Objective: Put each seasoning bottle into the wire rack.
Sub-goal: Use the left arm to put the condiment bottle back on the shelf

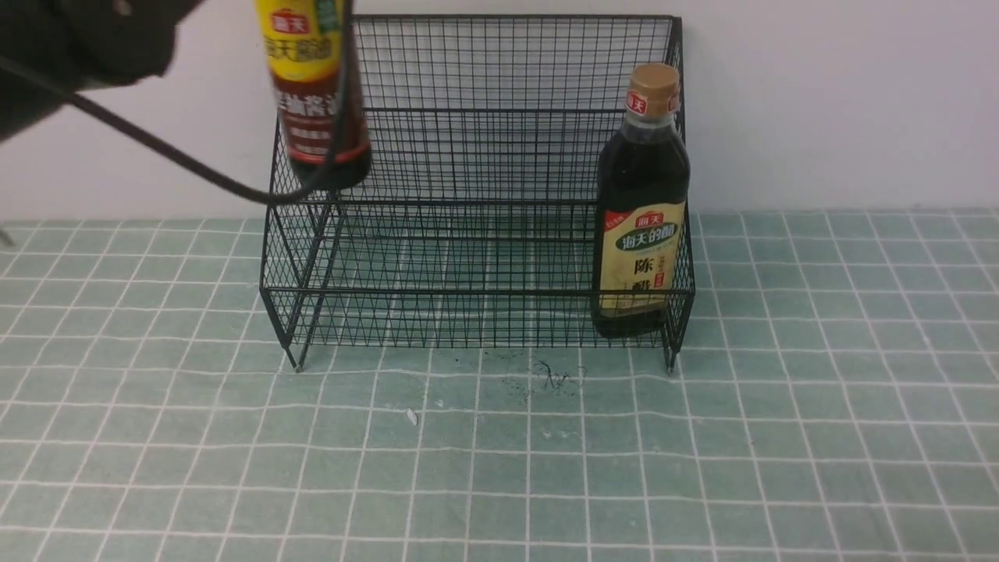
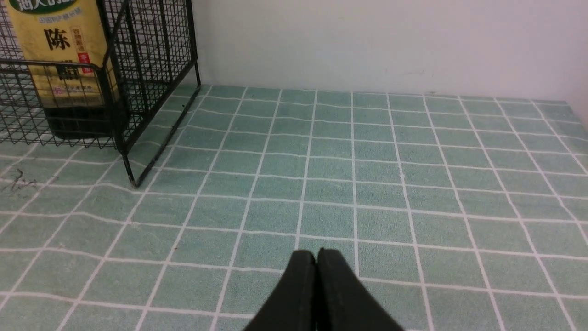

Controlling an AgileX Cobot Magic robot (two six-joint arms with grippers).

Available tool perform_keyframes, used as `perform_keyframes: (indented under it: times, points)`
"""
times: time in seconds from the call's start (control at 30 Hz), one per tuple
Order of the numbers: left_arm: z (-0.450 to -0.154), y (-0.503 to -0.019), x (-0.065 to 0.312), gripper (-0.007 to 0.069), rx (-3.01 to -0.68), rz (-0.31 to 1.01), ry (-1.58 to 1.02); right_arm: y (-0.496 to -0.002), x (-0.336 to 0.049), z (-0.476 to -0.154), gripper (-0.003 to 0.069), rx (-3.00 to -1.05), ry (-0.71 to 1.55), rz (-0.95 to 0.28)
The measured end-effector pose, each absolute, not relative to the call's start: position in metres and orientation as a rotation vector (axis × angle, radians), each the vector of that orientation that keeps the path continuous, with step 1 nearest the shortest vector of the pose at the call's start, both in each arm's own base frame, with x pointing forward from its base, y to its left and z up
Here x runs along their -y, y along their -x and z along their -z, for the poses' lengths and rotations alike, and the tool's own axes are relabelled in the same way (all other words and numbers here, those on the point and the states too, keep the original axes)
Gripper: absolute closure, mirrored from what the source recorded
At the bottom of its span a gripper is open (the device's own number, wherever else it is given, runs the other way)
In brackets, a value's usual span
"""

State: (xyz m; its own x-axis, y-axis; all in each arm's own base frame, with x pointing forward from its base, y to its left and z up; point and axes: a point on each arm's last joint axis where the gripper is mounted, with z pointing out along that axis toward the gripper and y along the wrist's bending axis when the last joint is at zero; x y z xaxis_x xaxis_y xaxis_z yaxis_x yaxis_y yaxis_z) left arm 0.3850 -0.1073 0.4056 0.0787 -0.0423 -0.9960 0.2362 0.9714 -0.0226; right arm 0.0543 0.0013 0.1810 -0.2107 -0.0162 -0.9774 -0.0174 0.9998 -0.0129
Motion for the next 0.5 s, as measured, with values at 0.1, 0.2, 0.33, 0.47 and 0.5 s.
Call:
perform_keyframes:
  times: [0.1,0.2,0.33,0.47,0.5]
  points:
    - [-0.394,-0.394,0.111,0.0367,-1.505,0.212,-0.162,-0.054,-0.001,-0.181,0.0673,-1.783,0.026,0.0]
    - [-0.377,-0.405,0.115,0.0367,-1.551,0.21,-0.168,-0.054,-0.001,-0.181,0.0673,-1.783,0.026,0.0]
    - [-0.36,-0.41,0.118,0.0367,-1.65,0.216,-0.193,-0.054,-0.001,-0.181,0.0673,-1.783,0.026,0.0]
    - [-0.346,-0.411,0.12,0.0367,-1.746,0.223,-0.221,-0.054,-0.001,-0.181,0.0673,-1.783,0.026,0.0]
    - [-0.341,-0.412,0.121,0.0367,-1.786,0.226,-0.233,-0.054,-0.001,-0.181,0.0673,-1.783,0.026,0.0]
